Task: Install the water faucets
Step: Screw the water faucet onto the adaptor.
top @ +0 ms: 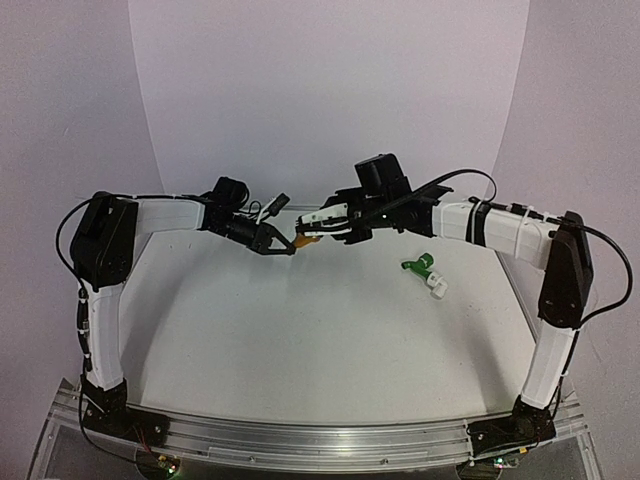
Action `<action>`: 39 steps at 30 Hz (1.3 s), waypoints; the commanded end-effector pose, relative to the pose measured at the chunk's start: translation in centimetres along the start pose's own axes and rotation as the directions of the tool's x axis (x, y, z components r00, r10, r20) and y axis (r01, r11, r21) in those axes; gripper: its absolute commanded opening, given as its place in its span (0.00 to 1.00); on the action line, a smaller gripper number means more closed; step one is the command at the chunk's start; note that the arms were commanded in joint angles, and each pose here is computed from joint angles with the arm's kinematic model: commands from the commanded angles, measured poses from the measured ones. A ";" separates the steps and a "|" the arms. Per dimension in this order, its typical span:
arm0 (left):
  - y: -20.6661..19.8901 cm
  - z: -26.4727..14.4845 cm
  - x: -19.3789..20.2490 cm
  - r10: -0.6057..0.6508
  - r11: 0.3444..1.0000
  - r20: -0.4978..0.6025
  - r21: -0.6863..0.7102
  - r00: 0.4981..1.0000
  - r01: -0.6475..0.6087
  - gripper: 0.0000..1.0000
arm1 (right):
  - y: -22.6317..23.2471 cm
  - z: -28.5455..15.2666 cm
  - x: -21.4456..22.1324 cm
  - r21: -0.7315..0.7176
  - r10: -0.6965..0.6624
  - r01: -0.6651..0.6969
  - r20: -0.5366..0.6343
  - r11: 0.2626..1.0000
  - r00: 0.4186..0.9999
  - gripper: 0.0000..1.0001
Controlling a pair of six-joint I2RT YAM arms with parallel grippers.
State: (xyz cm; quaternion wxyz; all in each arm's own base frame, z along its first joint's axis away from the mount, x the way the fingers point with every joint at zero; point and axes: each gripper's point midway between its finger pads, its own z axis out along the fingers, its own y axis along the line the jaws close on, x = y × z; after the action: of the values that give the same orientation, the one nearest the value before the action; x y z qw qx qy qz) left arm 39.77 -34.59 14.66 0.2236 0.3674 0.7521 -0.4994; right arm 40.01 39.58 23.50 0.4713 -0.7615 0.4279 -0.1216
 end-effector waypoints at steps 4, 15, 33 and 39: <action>-2.1 -0.7 -1.7 0.115 0.992 0.041 0.054 0.993 -0.117 0.00 | -2.2 -3.4 -2.6 0.028 0.059 -0.064 0.144 0.998 0.988 0.00; -2.0 -0.9 -1.5 0.126 0.991 0.037 0.028 0.991 -0.127 0.00 | -1.7 -5.9 -3.9 -0.029 0.114 -0.110 0.234 0.994 0.966 0.00; -3.5 -1.5 -2.3 0.132 0.989 0.055 0.066 0.990 -0.136 0.00 | 0.8 -2.8 -3.4 -0.111 0.117 -0.095 0.218 0.989 0.969 0.00; -4.2 -1.8 -2.5 0.142 0.987 0.063 0.073 0.988 -0.146 0.00 | 1.3 -1.7 -2.9 -0.117 0.120 -0.098 0.200 0.988 0.972 0.00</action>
State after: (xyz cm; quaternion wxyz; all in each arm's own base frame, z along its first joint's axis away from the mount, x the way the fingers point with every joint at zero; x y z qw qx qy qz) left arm 38.79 -34.72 14.70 0.2232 0.3880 0.7346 -0.5099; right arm 35.67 39.93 22.82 0.4579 -0.7805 0.4255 0.0094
